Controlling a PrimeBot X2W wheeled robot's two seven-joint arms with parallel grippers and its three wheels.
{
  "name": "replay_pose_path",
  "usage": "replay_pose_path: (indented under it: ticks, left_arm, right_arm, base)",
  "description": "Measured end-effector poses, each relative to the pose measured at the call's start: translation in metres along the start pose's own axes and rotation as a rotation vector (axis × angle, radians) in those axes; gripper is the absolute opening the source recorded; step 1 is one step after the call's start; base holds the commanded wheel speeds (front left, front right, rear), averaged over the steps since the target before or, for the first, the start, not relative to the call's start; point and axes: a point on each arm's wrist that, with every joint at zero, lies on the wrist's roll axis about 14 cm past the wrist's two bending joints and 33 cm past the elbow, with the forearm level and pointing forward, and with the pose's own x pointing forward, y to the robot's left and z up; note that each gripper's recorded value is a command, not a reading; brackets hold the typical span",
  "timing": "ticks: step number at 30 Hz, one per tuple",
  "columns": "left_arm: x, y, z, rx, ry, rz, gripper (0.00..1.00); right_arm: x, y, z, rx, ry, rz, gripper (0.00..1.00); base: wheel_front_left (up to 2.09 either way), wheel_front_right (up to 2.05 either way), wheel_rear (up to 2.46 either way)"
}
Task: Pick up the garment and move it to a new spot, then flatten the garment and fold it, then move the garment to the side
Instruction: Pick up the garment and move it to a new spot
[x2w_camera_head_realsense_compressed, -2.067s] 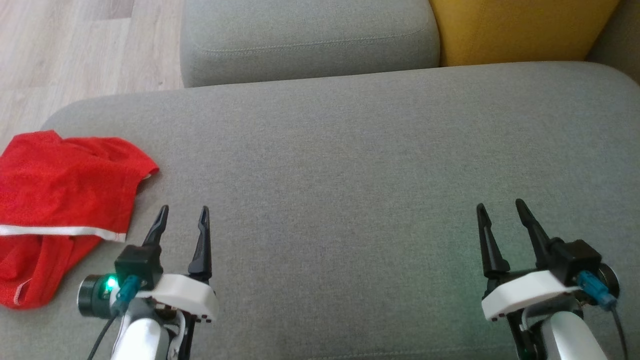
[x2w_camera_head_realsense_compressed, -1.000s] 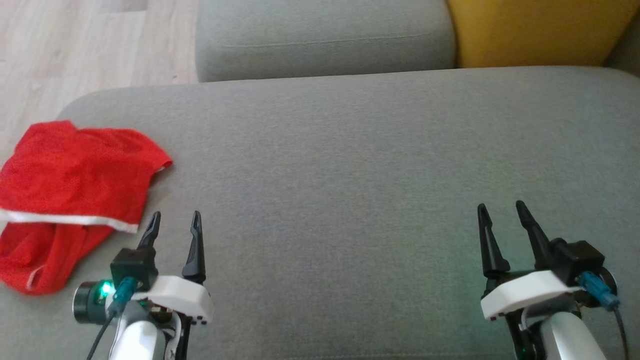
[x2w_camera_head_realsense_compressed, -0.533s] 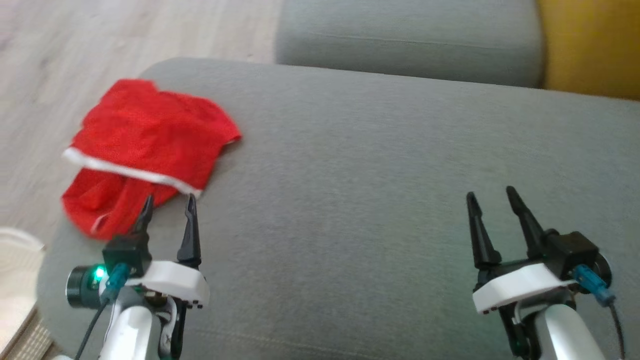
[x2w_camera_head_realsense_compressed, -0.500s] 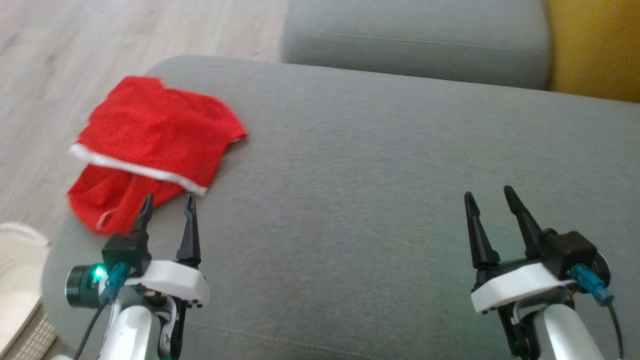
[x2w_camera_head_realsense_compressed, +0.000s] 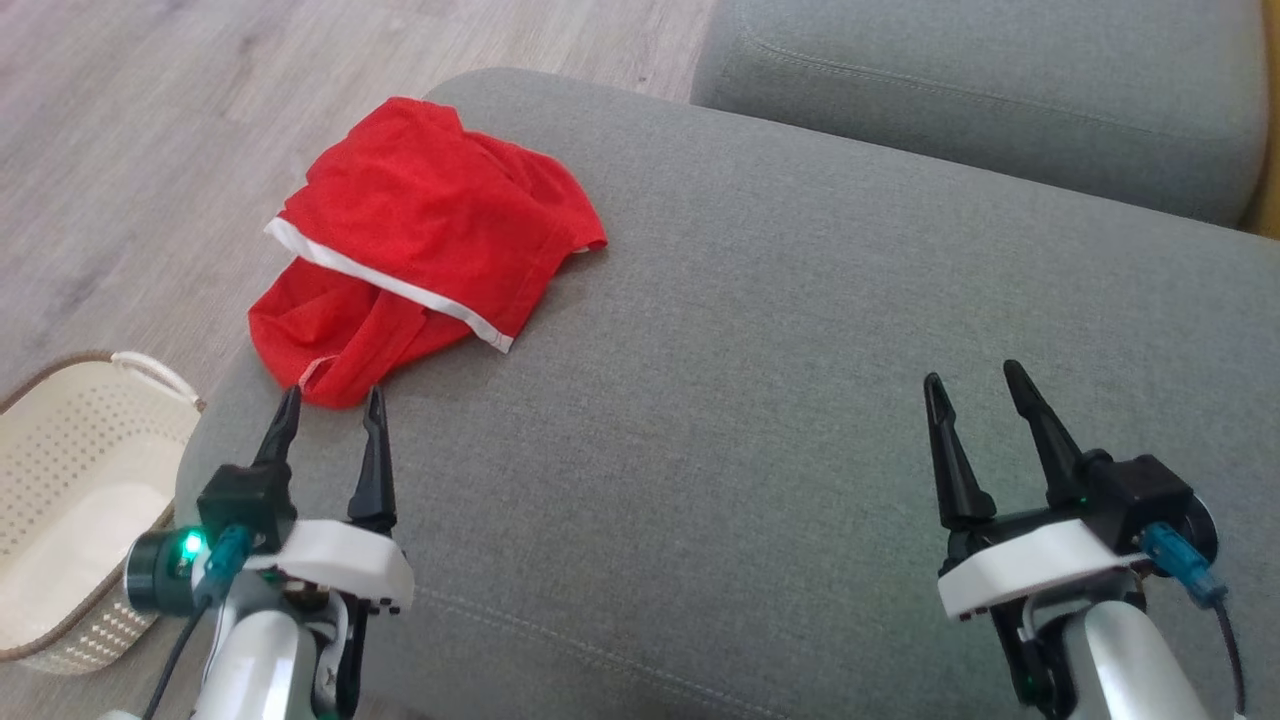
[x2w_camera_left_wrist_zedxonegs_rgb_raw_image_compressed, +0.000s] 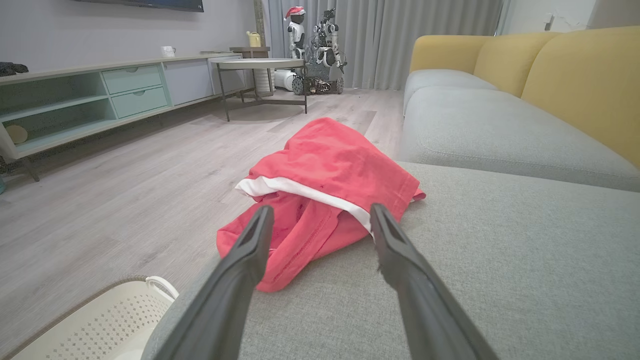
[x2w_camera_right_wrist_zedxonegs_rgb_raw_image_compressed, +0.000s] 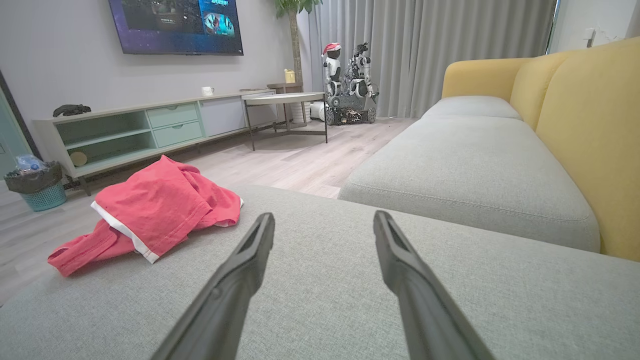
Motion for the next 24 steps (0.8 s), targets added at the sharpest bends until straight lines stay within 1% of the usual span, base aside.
replay_pose_path:
  ticks: [8,17,21,24]
  left_arm:
    - [0.0,0.0,-0.001,-0.001,0.002,0.001,1.0]
    - [0.008,-0.006,0.003,-0.001,-0.006,-0.012,1.0]
    - [0.018,-0.013,-0.003,-0.012,0.019,-0.033,1.0]
    - [0.035,-0.021,-0.005,-0.011,0.032,-0.052,1.0]
  right_arm:
    - [0.003,0.001,0.004,-0.003,-0.011,0.004,1.0]
    - [0.002,-0.001,0.0,0.004,-0.003,0.0,1.0]
    - [0.003,-0.003,-0.006,0.016,0.015,-0.002,1.0]
    - [0.007,-0.008,-0.009,0.027,0.023,-0.01,1.0]
  base:
    - [0.0,0.0,0.0]
    - [0.0,0.0,0.0]
    - [0.0,0.0,0.0]
    - [0.0,0.0,0.0]
